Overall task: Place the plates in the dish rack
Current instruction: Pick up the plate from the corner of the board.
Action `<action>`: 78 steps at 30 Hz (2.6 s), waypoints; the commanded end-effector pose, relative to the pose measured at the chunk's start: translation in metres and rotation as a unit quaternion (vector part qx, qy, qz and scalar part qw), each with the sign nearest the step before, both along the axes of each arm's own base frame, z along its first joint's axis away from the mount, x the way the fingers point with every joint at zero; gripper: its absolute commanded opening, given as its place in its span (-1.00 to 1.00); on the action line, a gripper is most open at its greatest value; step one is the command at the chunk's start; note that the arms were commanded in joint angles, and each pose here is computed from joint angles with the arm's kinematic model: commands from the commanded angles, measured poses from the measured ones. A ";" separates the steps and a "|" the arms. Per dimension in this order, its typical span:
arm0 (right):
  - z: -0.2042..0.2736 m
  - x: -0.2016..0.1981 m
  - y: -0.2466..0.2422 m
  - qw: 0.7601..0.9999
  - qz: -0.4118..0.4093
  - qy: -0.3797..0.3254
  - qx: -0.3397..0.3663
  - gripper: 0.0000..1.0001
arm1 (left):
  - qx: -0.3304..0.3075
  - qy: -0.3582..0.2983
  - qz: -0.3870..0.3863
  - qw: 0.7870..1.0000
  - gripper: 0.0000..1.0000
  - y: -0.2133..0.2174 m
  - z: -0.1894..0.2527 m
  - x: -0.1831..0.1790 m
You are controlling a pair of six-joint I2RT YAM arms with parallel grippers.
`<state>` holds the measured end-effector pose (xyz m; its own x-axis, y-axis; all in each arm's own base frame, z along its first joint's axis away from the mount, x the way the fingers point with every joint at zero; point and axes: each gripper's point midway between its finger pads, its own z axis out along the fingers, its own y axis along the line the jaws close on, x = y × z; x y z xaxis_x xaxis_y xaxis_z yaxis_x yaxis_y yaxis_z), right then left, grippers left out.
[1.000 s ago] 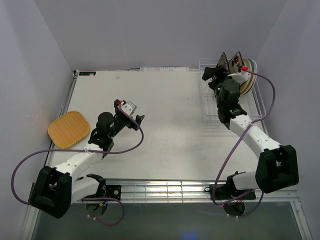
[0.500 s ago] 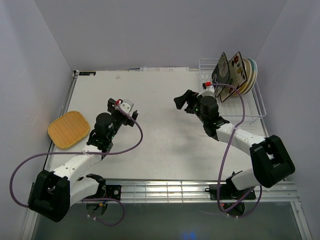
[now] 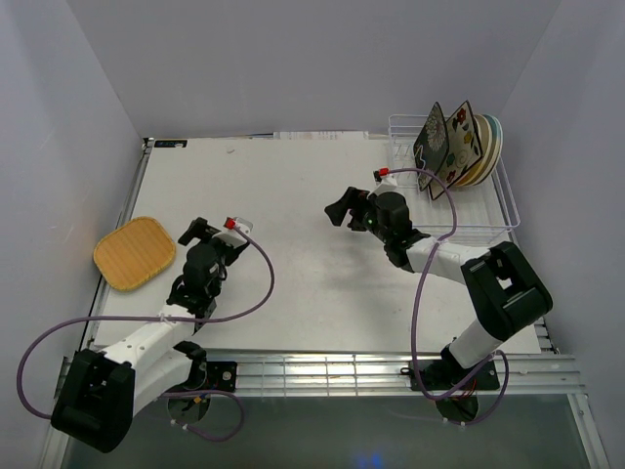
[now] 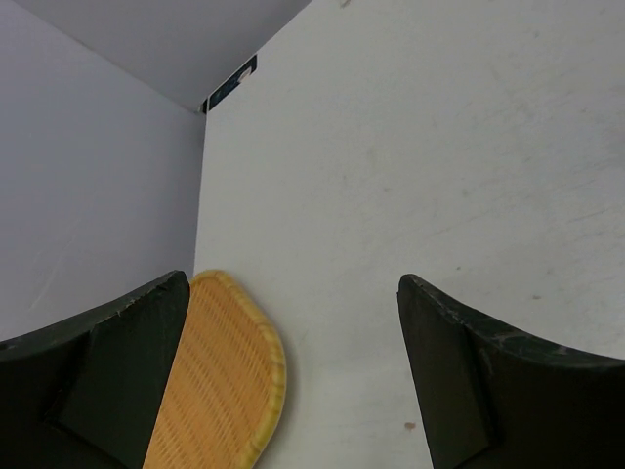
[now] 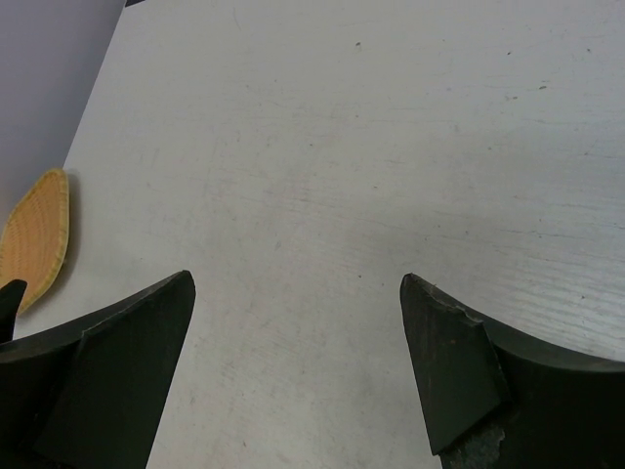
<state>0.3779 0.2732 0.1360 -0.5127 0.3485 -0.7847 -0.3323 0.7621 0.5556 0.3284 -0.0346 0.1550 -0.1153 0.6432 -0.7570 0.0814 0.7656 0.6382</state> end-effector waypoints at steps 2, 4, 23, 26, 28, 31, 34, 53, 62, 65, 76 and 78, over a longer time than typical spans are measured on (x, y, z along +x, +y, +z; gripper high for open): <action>0.029 0.010 0.011 0.999 0.012 -0.045 0.016 0.83 | 0.078 0.003 0.092 0.993 0.96 0.049 -0.003 -0.018; 0.026 0.010 0.011 0.999 0.012 -0.043 0.014 0.83 | 0.100 0.010 0.111 0.989 0.96 0.064 -0.005 -0.022; 0.027 0.008 0.027 0.998 0.048 -0.037 0.030 0.85 | 0.164 0.159 0.135 0.964 0.96 0.112 -0.075 -0.049; 0.024 0.008 0.030 0.997 0.055 -0.032 0.032 0.85 | 0.164 0.169 0.135 0.963 0.96 0.116 -0.080 -0.048; 0.025 0.007 0.031 0.997 0.057 -0.033 0.033 0.85 | 0.163 0.175 0.139 0.961 0.96 0.122 -0.083 -0.048; 0.025 0.007 0.030 0.997 0.054 -0.034 0.033 0.85 | 0.163 0.185 0.139 0.959 0.96 0.128 -0.088 -0.046; 0.026 0.007 0.029 0.997 0.052 -0.036 0.033 0.85 | 0.166 0.194 0.144 0.956 0.96 0.136 -0.093 -0.045; 0.027 0.006 0.033 0.997 0.058 -0.034 0.044 0.86 | 0.212 0.191 0.166 0.944 0.96 0.176 -0.111 -0.034; 0.027 0.005 0.034 0.997 0.059 -0.034 0.046 0.85 | 0.234 0.193 0.162 0.939 0.60 0.183 -0.118 -0.036; 0.028 0.005 0.034 0.997 0.058 -0.035 0.046 0.86 | 0.237 0.191 0.158 0.939 0.37 0.182 -0.119 -0.039; 0.029 0.005 0.036 0.996 0.062 -0.037 0.051 0.86 | 0.241 0.149 0.152 0.947 -0.88 0.176 -0.097 -0.042; 0.029 0.004 0.037 0.996 0.064 -0.037 0.051 0.85 | 0.244 0.142 0.152 0.947 -0.93 0.176 -0.091 -0.042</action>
